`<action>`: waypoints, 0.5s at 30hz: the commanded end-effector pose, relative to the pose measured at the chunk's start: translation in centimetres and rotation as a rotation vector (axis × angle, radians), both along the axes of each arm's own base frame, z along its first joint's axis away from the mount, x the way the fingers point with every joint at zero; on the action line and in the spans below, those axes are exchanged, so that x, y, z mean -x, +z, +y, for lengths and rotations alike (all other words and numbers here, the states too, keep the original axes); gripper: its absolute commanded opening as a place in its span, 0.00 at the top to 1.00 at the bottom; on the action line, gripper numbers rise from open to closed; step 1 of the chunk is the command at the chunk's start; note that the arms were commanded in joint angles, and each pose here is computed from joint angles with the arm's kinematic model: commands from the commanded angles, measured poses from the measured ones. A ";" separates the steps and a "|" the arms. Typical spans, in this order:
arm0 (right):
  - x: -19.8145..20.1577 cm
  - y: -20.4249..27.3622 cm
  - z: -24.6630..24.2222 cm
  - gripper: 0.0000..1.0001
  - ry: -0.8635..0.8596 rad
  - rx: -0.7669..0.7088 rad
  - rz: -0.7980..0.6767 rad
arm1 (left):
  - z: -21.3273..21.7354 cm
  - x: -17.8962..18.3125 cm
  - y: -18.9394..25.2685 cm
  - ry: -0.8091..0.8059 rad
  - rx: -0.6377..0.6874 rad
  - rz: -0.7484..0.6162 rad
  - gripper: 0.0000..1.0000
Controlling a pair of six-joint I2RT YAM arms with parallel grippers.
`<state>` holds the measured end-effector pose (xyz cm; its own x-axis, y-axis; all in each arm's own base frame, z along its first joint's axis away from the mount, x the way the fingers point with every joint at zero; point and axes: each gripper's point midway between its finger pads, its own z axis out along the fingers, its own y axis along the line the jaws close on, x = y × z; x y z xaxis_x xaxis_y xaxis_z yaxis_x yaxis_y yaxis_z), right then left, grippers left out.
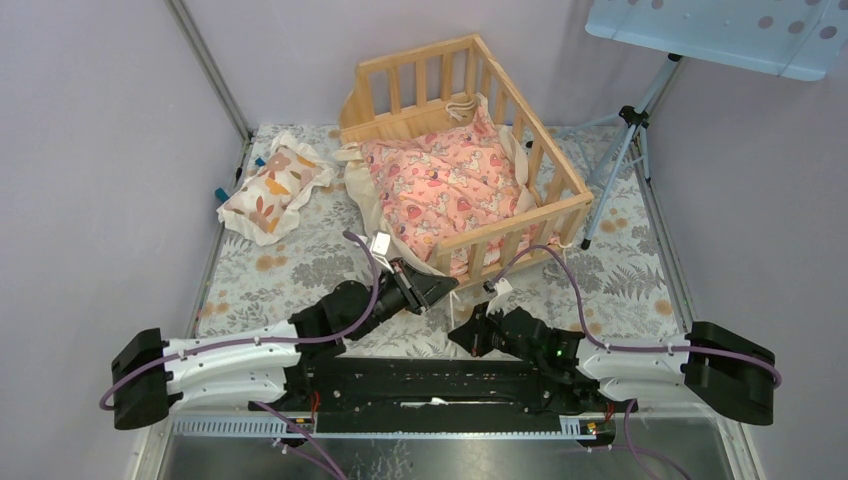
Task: Set up the pet bed
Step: Tie the ropes to the bed frame.
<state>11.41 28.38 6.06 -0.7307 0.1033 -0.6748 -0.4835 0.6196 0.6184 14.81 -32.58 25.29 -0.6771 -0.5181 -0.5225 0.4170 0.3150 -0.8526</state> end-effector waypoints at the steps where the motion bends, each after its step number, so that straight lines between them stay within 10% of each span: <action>1: 0.3 2.4 1.1 1.00 0.016 -0.092 -0.008 | -1.2 1.2 3.3 -0.077 0.126 -0.043 1.00; 15: 1.3 6.2 -0.4 1.00 0.006 -0.210 0.025 | -1.7 1.6 -3.6 -0.112 -0.107 -0.041 1.00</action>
<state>10.78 28.30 12.10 -0.7240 0.2452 -0.6448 -0.4868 0.4807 0.7294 14.53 -33.98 22.52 -0.6979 -0.4472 -0.5593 0.4364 0.3537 -0.8273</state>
